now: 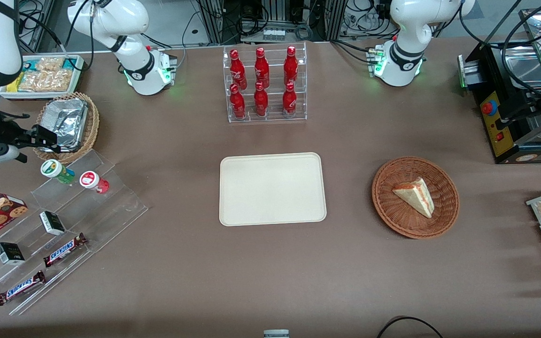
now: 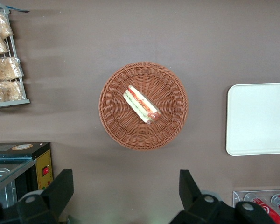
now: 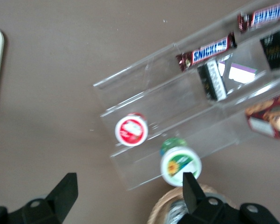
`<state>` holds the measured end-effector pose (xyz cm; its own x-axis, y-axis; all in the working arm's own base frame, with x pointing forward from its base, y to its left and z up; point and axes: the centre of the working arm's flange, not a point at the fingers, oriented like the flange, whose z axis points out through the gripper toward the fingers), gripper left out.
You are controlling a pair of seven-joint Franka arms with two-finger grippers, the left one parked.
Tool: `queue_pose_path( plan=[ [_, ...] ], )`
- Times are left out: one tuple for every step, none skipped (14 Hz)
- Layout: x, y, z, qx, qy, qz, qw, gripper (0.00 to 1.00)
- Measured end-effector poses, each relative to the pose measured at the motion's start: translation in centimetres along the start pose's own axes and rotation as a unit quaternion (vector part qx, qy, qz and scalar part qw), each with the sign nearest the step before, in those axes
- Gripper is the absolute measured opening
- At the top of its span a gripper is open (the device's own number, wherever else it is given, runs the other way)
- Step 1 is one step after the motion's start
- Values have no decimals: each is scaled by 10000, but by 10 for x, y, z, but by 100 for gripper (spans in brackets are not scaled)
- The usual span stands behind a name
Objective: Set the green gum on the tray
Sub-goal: 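Move the right gripper toward the green-lidded gum bottle on the acrylic rack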
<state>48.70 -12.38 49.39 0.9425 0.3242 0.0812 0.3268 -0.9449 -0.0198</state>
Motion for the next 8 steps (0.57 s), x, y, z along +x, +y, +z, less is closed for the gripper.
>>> queue_pose_path(
  plan=[
    [-12, 13, 12, -60, 122, -282, 9995, 100],
    [-23, 23, 24, -109, 199, -470, 9986, 100],
    [-30, 27, 35, -139, 236, -604, 9978, 100],
    [-34, 28, 44, -168, 264, -728, 9969, 100],
    [-36, 26, 52, -199, 289, -844, 9958, 100],
    [-38, 24, 60, -223, 306, -953, 9947, 100],
    [-39, 23, 65, -244, 320, -1042, 9937, 100],
    [-40, 22, 69, -263, 332, -1124, 9928, 100]
  ],
)
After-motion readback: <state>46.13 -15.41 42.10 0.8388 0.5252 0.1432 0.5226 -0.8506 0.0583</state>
